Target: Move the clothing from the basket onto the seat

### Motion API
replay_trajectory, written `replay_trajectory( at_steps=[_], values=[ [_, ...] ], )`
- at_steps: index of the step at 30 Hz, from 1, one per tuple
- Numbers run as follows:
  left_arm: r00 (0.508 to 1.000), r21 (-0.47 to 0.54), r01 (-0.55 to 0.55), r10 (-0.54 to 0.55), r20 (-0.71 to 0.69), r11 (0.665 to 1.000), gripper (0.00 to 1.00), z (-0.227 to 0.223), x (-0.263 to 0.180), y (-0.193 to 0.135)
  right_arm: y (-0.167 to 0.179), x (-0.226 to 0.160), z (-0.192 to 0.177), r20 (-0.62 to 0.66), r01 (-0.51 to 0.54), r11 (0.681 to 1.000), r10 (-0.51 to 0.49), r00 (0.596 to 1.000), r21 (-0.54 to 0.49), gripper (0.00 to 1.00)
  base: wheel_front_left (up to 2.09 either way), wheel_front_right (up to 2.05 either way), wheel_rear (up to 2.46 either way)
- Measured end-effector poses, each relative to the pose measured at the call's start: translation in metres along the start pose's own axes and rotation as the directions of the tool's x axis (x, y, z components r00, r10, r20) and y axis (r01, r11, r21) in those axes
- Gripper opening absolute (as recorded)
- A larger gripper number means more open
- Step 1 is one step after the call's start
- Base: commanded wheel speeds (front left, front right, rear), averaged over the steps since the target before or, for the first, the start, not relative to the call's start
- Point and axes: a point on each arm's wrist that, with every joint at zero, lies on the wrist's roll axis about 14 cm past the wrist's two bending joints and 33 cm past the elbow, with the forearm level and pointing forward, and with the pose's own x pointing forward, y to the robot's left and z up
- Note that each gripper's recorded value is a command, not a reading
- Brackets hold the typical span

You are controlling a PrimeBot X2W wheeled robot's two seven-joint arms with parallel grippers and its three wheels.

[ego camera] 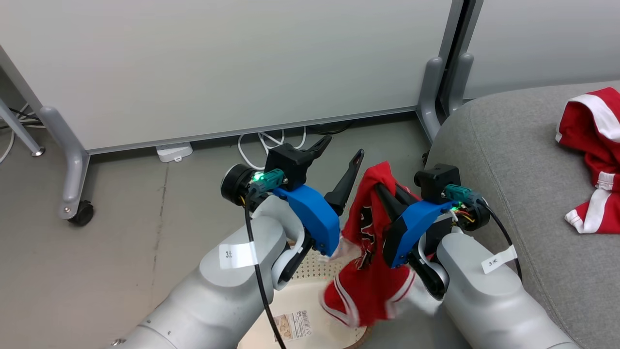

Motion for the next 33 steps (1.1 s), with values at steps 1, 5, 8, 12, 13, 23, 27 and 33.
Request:
replay_trajectory(
  at_steps=[1, 5, 8, 12, 13, 23, 27, 33],
  values=[
    [1.000, -0.003, -0.005, 0.005, 0.006, 1.000, 1.00, 0.001, -0.001, 0.001, 0.000, 0.000, 0.001, 0.003, 0.000, 1.000, 0.000, 1.000, 0.001, 0.00, 0.00, 0.00, 0.00],
    [1.000, -0.021, -0.016, 0.017, 0.026, 1.000, 1.00, -0.001, -0.008, 0.004, 0.001, 0.002, 0.005, 0.015, -0.001, 1.000, 0.001, 1.000, 0.001, 0.00, 0.00, 0.00, 0.00],
    [0.999, -0.026, -0.032, 0.033, 0.041, 0.999, 1.00, -0.004, -0.016, 0.009, 0.001, 0.003, 0.007, 0.022, -0.003, 1.000, 0.003, 1.000, -0.002, 0.00, 0.00, 0.00, 0.00],
    [0.996, -0.032, -0.058, 0.060, 0.065, 0.998, 1.00, -0.008, -0.030, 0.017, 0.001, 0.004, 0.009, 0.030, -0.002, 1.000, 0.002, 1.000, -0.006, 0.00, 0.00, 0.00, 0.00],
    [0.995, -0.035, -0.067, 0.069, 0.071, 0.997, 1.00, -0.010, -0.034, 0.019, 0.001, 0.005, 0.009, 0.032, -0.003, 1.000, 0.003, 0.999, -0.009, 0.00, 0.00, 0.00, 0.00],
    [0.984, -0.063, -0.149, 0.155, 0.092, 0.987, 1.00, -0.029, -0.074, 0.036, 0.001, 0.004, 0.013, 0.051, -0.005, 1.000, 0.005, 0.999, -0.012, 0.00, 0.00, 0.00, 0.00],
    [0.979, -0.060, -0.179, 0.184, 0.088, 0.982, 1.00, -0.036, -0.086, 0.041, 0.002, 0.002, 0.016, 0.062, -0.005, 1.000, 0.005, 0.998, -0.011, 0.00, 0.00, 0.00, 0.00],
    [0.975, -0.060, -0.204, 0.208, 0.077, 0.977, 1.00, -0.043, -0.094, 0.042, 0.001, -0.001, 0.016, 0.063, 0.003, 1.000, -0.002, 0.998, -0.007, 0.00, 0.00, 0.00, 0.00]
  ],
)
